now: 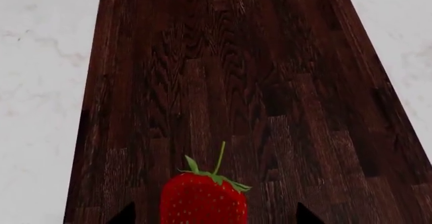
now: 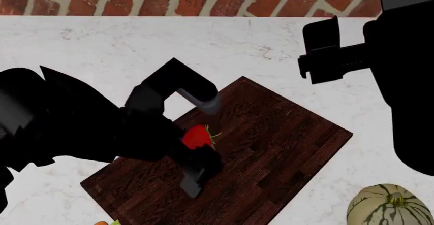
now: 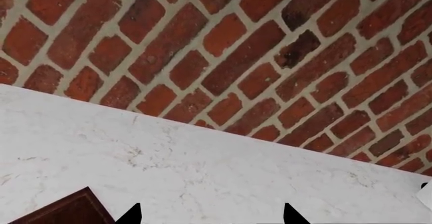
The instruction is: Clear the non-vegetable object off the cutting board and place the vegetables onto it.
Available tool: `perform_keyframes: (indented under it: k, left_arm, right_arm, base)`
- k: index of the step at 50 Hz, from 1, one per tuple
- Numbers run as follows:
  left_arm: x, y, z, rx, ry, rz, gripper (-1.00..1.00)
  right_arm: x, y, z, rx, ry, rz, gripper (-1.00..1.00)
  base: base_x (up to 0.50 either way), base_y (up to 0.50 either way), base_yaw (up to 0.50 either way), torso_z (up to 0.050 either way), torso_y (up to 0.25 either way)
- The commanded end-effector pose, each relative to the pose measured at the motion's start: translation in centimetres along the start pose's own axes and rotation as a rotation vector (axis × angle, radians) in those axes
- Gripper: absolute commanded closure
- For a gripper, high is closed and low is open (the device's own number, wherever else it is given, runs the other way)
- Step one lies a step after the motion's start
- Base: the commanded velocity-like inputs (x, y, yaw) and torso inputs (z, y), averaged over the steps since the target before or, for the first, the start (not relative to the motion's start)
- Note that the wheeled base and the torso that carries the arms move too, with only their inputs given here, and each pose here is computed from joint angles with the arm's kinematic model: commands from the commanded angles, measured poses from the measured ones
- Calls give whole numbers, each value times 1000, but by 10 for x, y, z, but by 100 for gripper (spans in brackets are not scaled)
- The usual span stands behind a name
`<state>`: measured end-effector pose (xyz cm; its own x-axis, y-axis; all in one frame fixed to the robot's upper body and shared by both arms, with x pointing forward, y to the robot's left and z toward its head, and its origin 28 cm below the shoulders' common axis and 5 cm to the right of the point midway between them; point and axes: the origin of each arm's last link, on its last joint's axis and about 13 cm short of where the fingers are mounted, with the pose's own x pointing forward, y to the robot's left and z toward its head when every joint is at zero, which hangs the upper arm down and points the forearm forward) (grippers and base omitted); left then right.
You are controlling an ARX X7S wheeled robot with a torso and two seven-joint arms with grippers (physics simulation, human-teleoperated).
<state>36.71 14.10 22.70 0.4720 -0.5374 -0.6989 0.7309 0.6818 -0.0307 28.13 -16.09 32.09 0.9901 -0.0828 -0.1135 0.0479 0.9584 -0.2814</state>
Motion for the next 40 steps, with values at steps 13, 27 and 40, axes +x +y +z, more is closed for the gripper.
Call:
perform_keyframes:
  k: [13, 27, 40]
  left_arm:
    - [-8, -5, -2, 55, -1, 33, 100]
    - [-52, 11, 2, -13, -62, 129, 100]
    - [-84, 39, -9, -75, -83, 284, 100]
  right_arm:
    - [-8, -2, 6, -4, -14, -4, -100]
    - [-21, -5, 19, -16, -51, -12, -100]
    - [-24, -6, 28, -14, -63, -7, -100]
  base:
    - [0, 0, 0, 0, 0]
    - [0, 0, 0, 0, 0]
    - [0, 0, 0, 0, 0]
